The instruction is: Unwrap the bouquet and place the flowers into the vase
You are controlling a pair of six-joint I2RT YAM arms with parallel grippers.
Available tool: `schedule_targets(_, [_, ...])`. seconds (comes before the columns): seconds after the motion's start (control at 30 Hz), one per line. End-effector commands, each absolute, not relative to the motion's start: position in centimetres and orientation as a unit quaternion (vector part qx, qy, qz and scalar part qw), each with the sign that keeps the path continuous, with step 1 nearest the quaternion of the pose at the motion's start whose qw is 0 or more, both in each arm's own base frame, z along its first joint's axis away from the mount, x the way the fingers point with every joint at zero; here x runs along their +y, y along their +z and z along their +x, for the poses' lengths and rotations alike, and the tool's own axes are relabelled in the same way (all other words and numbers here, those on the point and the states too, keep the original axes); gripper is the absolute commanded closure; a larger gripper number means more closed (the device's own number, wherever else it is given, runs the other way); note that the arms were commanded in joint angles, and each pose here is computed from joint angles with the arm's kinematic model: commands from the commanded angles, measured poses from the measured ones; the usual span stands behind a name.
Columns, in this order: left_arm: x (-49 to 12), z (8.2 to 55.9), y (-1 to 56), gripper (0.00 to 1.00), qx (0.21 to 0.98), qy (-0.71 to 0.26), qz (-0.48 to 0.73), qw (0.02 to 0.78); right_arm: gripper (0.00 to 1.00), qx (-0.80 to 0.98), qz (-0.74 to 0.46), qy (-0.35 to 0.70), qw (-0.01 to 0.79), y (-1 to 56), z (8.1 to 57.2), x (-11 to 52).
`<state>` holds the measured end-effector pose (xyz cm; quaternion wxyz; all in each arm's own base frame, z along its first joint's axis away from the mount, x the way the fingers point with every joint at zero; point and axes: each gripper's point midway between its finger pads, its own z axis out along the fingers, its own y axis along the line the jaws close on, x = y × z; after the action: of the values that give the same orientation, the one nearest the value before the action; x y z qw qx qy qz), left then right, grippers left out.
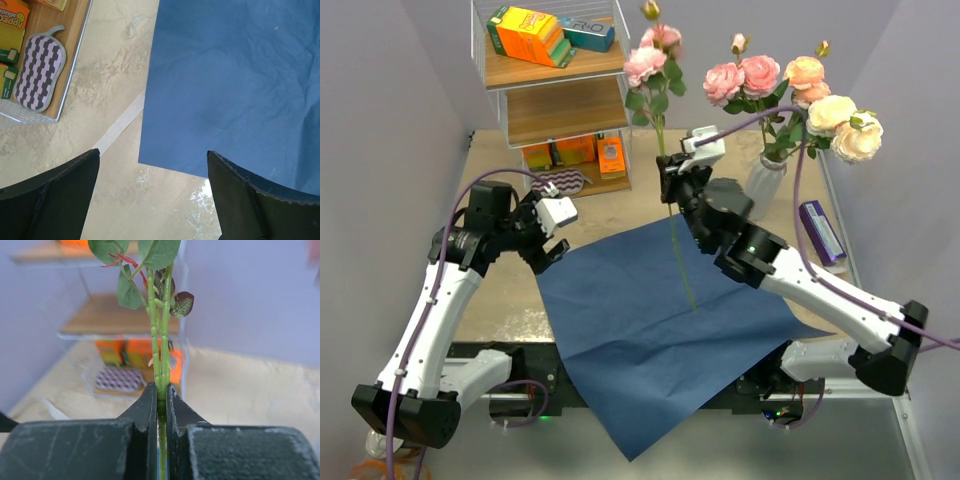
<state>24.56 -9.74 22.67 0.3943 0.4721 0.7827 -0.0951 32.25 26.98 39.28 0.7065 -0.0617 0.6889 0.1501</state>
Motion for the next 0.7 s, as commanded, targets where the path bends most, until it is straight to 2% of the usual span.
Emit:
schedule_targets(0.0, [-10.1,25.0,24.3,0.07,0.774,-0.101,0.465,0.417,1.00,0.536,-0.132,0.217,0.805,50.7,28.3,26.3])
schedule_targets(0.13, [-10.3,24.9,23.6,0.08,0.776,-0.109,0.464,0.413,1.00,0.421,-0.131,0.158,0.884,57.7,26.3,22.8])
schedule_targets(0.33, [-10.4,25.2,23.3,0.06,0.775,-0.109,0.468,0.411,1.00,0.317,-0.090,0.006,0.944,62.8,24.6,17.6])
schedule_targets(0.53, [-10.5,26.1,23.6,0.05,0.768,-0.104,0.480,0.411,1.00,0.234,0.029,-0.120,0.964,64.8,23.7,11.9])
schedule_targets(0.67, [-11.1,27.6,24.1,0.06,0.762,-0.110,0.485,0.415,1.00,0.222,0.101,-0.150,0.958,64.3,26.2,8.5])
